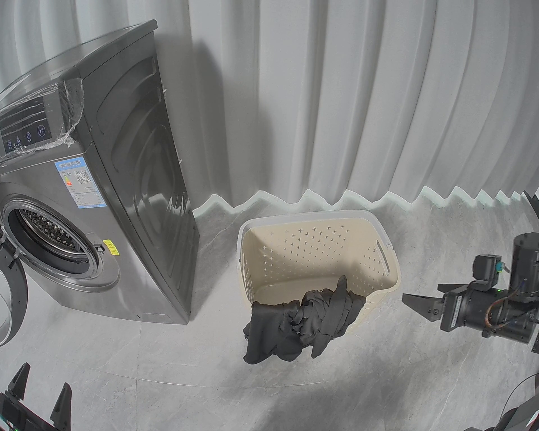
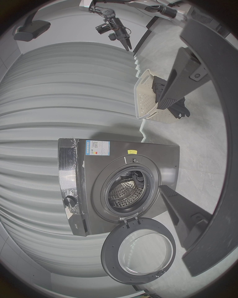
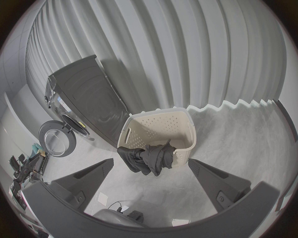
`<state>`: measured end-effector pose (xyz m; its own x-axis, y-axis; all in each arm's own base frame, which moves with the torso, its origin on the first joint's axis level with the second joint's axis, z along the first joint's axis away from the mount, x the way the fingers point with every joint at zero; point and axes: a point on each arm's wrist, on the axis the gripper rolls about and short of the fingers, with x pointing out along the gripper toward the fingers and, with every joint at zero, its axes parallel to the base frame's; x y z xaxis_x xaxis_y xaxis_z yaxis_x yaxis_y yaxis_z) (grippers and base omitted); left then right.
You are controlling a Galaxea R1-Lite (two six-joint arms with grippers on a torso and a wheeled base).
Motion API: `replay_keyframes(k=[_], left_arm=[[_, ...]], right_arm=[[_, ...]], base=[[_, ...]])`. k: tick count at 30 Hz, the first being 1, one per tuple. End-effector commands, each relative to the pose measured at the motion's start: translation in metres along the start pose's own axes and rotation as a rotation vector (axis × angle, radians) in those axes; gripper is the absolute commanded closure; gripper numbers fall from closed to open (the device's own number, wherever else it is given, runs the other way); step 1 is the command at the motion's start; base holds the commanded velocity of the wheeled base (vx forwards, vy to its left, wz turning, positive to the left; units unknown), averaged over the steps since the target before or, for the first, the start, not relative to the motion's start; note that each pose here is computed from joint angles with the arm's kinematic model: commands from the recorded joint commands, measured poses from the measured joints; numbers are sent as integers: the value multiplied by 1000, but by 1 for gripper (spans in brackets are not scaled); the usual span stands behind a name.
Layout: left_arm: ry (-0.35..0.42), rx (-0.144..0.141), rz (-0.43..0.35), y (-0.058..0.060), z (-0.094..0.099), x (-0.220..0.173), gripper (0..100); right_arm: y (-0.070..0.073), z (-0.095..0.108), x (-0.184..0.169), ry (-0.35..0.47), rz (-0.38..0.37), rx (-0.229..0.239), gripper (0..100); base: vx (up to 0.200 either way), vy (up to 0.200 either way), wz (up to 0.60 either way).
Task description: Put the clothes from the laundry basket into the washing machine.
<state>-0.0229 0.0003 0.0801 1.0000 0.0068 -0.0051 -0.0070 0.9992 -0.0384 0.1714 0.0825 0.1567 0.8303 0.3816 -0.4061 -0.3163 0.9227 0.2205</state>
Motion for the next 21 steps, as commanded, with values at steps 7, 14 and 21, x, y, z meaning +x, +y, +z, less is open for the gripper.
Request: replay_keyframes(k=[7,14,21], left_arm=[[3,-1,1,0,-5,0,0],[3,-1,1,0,-5,0,0],[3,-1,1,0,-5,0,0]], right_arm=[[-3,-34,79,178,-87,32,0],[-2,-45,100,163,-74,24,0],[7,-60,116,216,-94,2,0]], base=[[0,0,0],[0,0,0],[0,0,0]])
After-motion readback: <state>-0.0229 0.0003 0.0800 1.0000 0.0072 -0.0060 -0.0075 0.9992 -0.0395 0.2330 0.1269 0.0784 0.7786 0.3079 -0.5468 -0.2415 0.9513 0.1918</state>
